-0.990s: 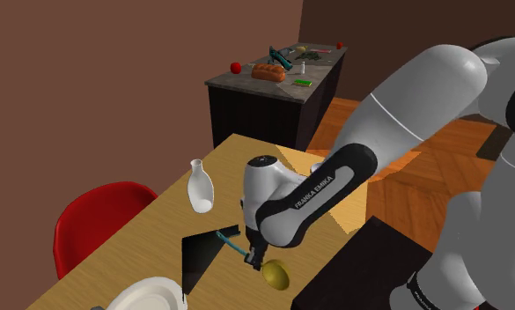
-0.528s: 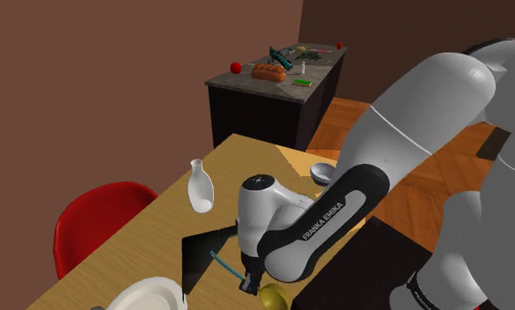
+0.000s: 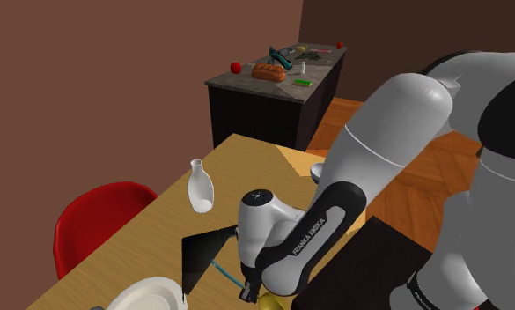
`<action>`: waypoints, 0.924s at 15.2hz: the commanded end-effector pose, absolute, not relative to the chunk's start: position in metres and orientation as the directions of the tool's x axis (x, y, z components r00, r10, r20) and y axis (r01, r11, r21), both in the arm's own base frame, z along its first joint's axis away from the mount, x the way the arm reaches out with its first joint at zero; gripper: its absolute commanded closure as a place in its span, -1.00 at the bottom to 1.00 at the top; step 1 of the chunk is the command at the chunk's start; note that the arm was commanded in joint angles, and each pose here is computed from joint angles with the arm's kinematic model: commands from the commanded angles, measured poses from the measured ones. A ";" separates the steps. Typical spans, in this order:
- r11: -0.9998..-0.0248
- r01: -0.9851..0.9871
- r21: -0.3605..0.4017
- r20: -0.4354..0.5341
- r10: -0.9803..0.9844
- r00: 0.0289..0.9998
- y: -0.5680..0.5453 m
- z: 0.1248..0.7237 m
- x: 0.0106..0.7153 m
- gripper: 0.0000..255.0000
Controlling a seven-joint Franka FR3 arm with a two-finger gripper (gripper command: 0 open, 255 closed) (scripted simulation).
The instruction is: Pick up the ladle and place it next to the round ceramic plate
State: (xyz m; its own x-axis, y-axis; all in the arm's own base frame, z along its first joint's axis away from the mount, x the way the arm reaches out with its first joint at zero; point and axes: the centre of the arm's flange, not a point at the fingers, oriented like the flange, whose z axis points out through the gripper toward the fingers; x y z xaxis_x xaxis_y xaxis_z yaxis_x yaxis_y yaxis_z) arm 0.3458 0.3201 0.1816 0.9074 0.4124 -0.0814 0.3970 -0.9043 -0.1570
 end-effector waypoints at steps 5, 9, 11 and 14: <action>-0.904 0.397 -0.157 -0.081 0.412 0.907 0.319 0.150 0.346 1.00; -0.904 0.397 -0.157 -0.081 0.412 0.907 0.319 0.129 0.346 1.00; -0.904 0.397 -0.157 -0.081 0.412 0.907 0.319 0.120 0.346 1.00; -0.904 0.397 -0.157 -0.081 0.412 0.907 0.319 0.120 0.346 1.00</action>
State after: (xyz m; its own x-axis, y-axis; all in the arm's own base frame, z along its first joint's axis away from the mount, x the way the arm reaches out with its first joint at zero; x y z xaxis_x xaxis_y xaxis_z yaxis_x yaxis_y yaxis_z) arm 0.3472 0.3204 0.1219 0.9082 0.4115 -0.0762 0.3966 -0.9044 -0.1577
